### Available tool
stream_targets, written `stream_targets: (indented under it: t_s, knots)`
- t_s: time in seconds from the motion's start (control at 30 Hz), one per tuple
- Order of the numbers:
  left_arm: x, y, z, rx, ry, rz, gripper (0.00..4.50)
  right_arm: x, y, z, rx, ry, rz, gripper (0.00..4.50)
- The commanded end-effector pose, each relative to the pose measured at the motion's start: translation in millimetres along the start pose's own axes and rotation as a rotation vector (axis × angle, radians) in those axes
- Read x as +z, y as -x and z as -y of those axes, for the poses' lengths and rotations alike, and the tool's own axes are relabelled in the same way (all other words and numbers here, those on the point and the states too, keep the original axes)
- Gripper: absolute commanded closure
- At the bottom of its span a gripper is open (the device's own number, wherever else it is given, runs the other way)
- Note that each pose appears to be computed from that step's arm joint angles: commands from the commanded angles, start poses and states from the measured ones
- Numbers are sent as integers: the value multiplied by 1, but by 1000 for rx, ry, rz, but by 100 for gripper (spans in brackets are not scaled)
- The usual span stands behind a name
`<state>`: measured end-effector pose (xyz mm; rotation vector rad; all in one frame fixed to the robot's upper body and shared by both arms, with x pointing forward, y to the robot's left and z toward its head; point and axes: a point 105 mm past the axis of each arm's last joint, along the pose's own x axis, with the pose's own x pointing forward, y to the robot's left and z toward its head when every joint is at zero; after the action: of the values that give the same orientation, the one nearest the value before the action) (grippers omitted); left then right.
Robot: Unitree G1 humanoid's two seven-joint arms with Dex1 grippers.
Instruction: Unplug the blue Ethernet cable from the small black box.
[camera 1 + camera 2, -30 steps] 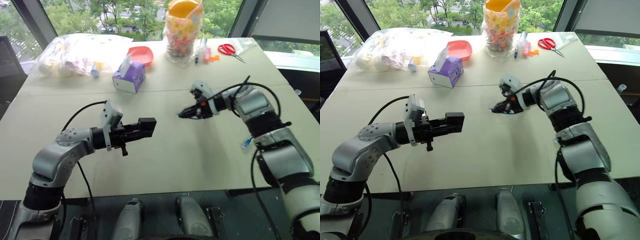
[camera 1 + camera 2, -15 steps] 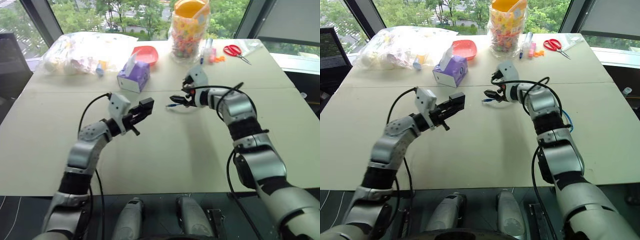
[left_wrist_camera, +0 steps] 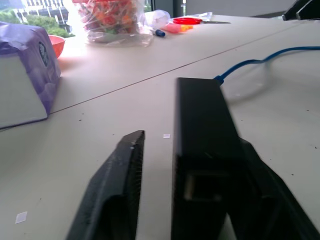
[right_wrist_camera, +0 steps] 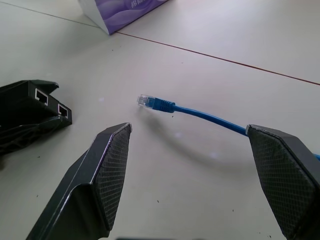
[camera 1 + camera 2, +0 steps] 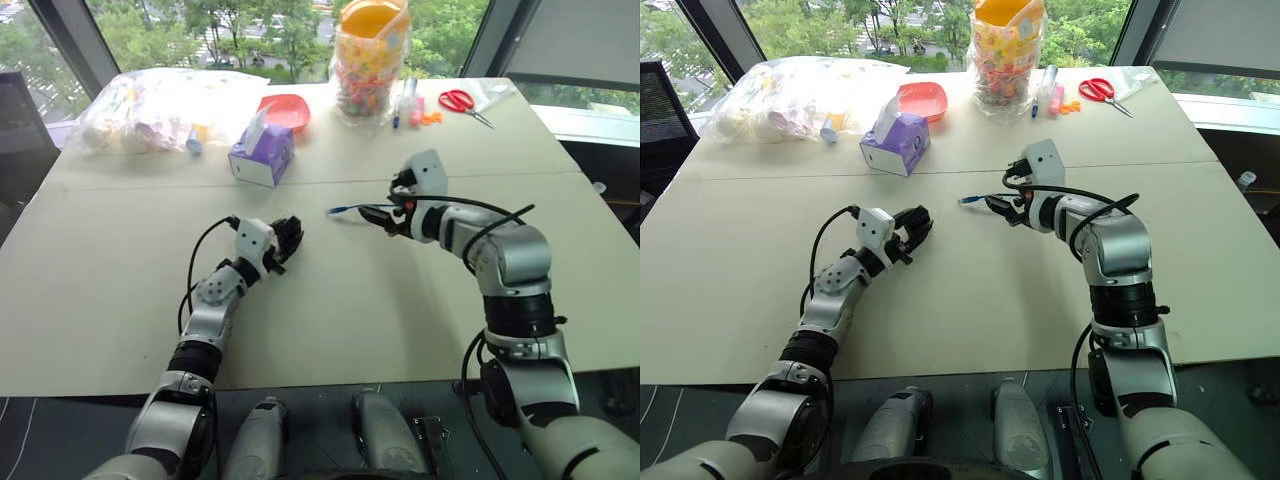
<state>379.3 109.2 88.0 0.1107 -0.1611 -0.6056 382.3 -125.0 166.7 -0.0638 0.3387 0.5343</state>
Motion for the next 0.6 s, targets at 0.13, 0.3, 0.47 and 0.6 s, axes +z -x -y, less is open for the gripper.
stream_targets:
  t_s: [0.13,0.3,0.47,0.6]
  knots:
    - [7,5,-21,83,-22,15,4,9,9,-7,12,8,35,70]
    - [38,9,-41,103,-55,67,4,5,15,-16,72,42,-4,70]
    - [60,29,-41,34,-4,69,4,-3,34,-32,192,116,-47,70]
    - [70,53,-20,-131,96,9,4,-8,47,-42,270,153,-68,70]
